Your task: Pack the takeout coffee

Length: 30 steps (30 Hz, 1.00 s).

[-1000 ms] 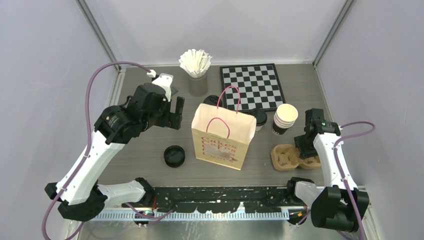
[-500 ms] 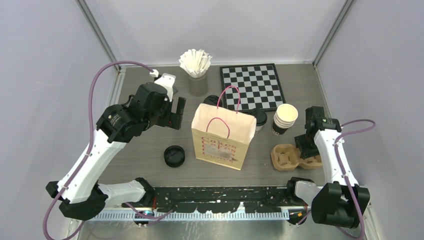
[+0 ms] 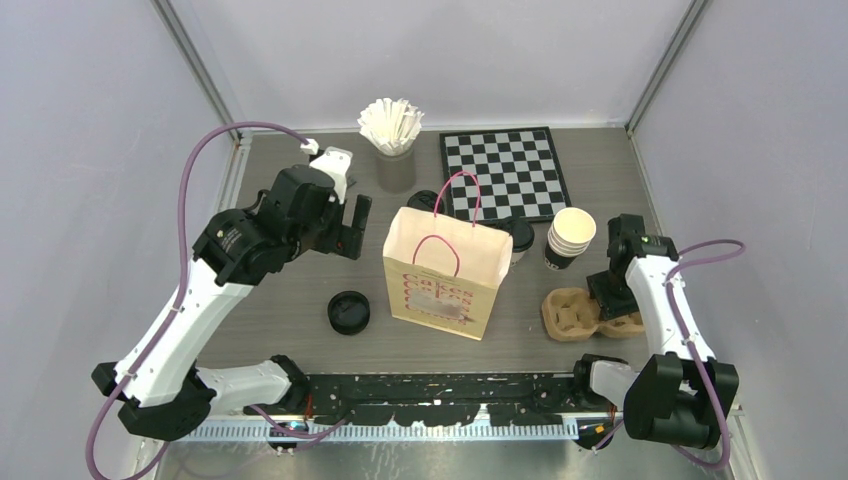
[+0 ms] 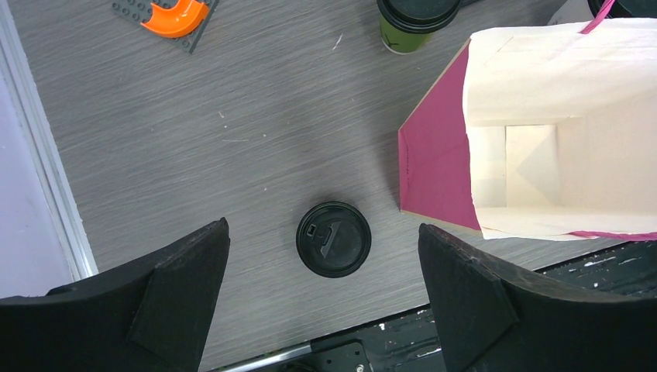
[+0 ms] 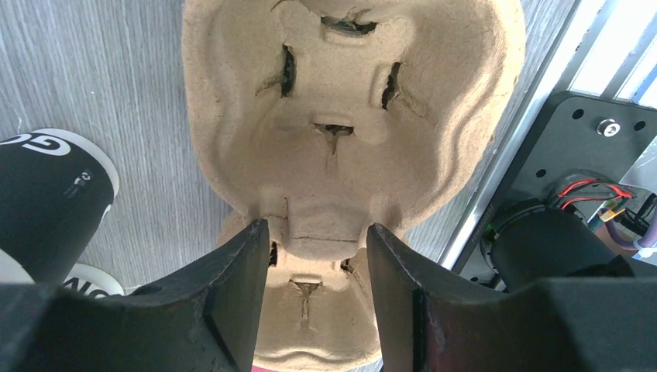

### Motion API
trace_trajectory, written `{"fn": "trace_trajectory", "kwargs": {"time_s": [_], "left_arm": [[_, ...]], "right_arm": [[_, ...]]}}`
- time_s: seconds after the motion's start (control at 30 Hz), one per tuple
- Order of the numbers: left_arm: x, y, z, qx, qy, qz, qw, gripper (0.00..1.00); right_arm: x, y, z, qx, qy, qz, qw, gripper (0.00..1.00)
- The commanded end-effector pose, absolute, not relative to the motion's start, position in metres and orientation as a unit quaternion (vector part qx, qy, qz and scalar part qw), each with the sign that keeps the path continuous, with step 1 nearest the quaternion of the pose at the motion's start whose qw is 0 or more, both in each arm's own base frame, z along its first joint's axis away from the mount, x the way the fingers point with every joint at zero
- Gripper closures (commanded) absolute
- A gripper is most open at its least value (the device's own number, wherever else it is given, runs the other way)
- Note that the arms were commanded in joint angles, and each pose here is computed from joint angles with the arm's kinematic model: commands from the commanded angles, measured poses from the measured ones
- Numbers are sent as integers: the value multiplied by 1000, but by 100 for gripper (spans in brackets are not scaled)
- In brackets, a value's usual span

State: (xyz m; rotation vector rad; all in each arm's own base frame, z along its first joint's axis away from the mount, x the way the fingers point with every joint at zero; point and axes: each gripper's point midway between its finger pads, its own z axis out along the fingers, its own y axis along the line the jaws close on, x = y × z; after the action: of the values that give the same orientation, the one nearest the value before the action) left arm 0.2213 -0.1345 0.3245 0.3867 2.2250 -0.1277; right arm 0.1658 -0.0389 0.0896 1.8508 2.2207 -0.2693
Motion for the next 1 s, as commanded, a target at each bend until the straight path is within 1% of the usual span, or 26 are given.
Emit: {"fn": "trace_trajectory", "kwargs": {"time_s": [0.0,0.1,0.27,0.47,0.97], "left_arm": [[226,-136,333,153,883,-52,442,7],[227,-136,334,153,882,-51,443,7],[227,-135,334,154,881,-49,444,7],[229,-137,332,155,882,-49,443,7],[230,-139,327,166,880,-49,443,7]], "right_arm": [[169,-46,85,641,749,-102,133,46],[171,-46,82,640,750,-103,132,48],[174,-48,88,636,752,-101,141,56],[178,-47,101,635,752,-88,155,63],[183,-53,126,618,761,-93,173,64]]}}
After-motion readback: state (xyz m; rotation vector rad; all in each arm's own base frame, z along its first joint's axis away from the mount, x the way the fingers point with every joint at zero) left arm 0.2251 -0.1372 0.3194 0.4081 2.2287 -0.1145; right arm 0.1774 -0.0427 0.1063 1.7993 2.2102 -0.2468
